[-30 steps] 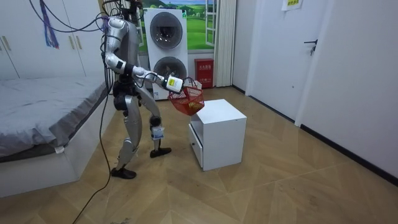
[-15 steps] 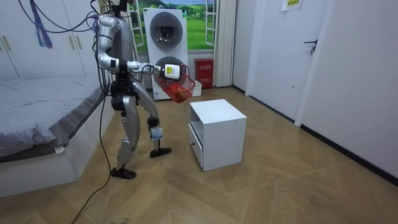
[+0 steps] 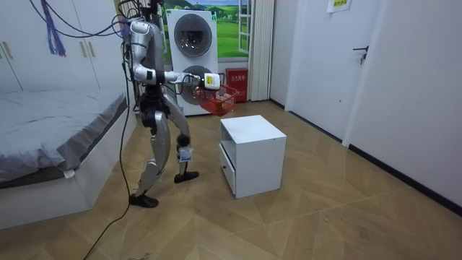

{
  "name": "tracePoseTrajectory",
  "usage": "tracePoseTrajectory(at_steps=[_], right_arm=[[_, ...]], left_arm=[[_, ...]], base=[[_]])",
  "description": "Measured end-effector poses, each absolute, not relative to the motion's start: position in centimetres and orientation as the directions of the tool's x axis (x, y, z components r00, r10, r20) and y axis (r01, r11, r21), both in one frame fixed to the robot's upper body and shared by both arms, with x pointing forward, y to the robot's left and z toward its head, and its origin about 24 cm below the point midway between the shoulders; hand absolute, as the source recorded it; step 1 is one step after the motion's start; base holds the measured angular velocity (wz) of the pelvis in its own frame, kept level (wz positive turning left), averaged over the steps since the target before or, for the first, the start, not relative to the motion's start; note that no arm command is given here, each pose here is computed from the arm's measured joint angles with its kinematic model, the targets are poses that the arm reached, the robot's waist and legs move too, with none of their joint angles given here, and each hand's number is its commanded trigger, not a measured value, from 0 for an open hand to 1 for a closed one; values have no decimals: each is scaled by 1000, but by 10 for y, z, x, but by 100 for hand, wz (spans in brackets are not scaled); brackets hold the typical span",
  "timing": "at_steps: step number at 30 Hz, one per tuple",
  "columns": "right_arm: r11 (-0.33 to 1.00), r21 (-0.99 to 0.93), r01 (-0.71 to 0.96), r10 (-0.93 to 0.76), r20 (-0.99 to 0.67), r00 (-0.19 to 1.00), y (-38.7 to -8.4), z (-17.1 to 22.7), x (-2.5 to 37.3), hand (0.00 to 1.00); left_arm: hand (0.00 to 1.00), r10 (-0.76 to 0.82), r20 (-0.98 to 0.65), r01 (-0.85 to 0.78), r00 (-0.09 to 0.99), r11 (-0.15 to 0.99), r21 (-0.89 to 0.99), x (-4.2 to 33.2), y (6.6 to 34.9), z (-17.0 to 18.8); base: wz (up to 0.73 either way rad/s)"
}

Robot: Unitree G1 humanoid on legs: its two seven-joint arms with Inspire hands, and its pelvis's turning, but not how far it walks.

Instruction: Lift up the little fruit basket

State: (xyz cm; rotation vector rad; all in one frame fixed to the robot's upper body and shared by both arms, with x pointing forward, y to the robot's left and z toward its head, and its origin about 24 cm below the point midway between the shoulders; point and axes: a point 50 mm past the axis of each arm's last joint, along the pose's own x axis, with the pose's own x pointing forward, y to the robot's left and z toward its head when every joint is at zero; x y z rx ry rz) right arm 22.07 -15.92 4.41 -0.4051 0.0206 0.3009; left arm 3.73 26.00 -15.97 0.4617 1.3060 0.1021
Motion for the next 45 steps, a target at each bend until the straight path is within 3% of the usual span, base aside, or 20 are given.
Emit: tracePoseTrajectory(at_steps=[12,23,31,45], right_arm=[[871,-405,-279,282,-54,958,-155,48,224,100],[894,-381,-237,237,-48,970,-154,45,222,100],[902,-392,-180,171,-58,984,-159,37,222,100],[918,-378,-118,33,-224,974,-161,-13,239,100]], left_arm=[[0,375,-864,126,337,891,436,61,264,-155],[0,375,-910,158,177,902,403,5,256,-163],[0,361,-904,187,231,895,405,22,257,-160],[0,330,-909,307,256,863,400,38,248,-162]], base=[[8],[5],[14],[19]])
